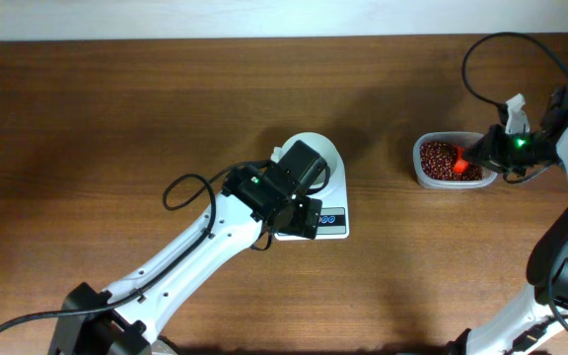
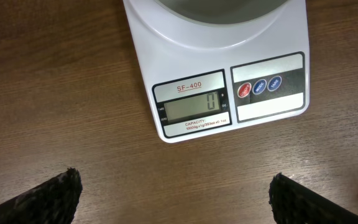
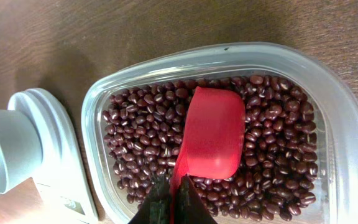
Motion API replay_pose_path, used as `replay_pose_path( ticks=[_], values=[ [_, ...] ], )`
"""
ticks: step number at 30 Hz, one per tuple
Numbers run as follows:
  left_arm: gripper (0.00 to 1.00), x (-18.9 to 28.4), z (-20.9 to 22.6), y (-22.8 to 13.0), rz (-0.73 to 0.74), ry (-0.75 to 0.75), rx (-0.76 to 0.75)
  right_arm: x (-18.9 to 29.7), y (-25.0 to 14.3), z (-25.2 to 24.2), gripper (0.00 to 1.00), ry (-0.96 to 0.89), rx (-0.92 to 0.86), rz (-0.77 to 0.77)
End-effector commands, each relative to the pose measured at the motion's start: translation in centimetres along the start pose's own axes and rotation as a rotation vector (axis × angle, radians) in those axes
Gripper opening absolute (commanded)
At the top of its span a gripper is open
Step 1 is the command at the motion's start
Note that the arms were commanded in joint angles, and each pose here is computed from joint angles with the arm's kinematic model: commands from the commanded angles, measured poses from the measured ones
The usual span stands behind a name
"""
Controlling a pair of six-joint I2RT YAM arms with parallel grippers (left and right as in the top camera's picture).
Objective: Scoop item into bowl and weigh 50g on scale
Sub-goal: 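Lift the bean-filled scoop out of the tub with the right gripper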
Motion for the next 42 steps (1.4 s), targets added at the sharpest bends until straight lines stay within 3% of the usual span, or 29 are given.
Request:
replay_pose_path(
  ticks=[1,16,26,42],
  values=[
    [0.99,-0.1,0.1,-0.2,-0.005,0.013,0.009,-1.3,-0.8,-0.3,0.04,0.097,-0.035,0.013],
    [0.99,-0.1,0.1,-0.2,-0.005,0.013,0.009,-0.9,-0.6,-0.2,0.04,0.155,-0.031,-0.018],
    [0.99,-0.1,0.1,-0.2,-0.005,0.013,0.009,0.9,-1.1,-2.8,0.04,0.134,-0.095,-0.066],
    [0.99,-0.1,0.2,-0.2,-0.005,0.014,0.012,2.7,-1.3,-3.5,0.04,0.258,-0.16,-0.151]
  ],
)
Point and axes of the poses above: each gripper's point midway between its finger pads, its own x axis back along the fingers, its own z axis along the line the jaws close on, y = z × x, the point moved 7 cm from there along x, back along the fingers, and after that the axes turned 11 degrees about x, right-handed, at the moved point
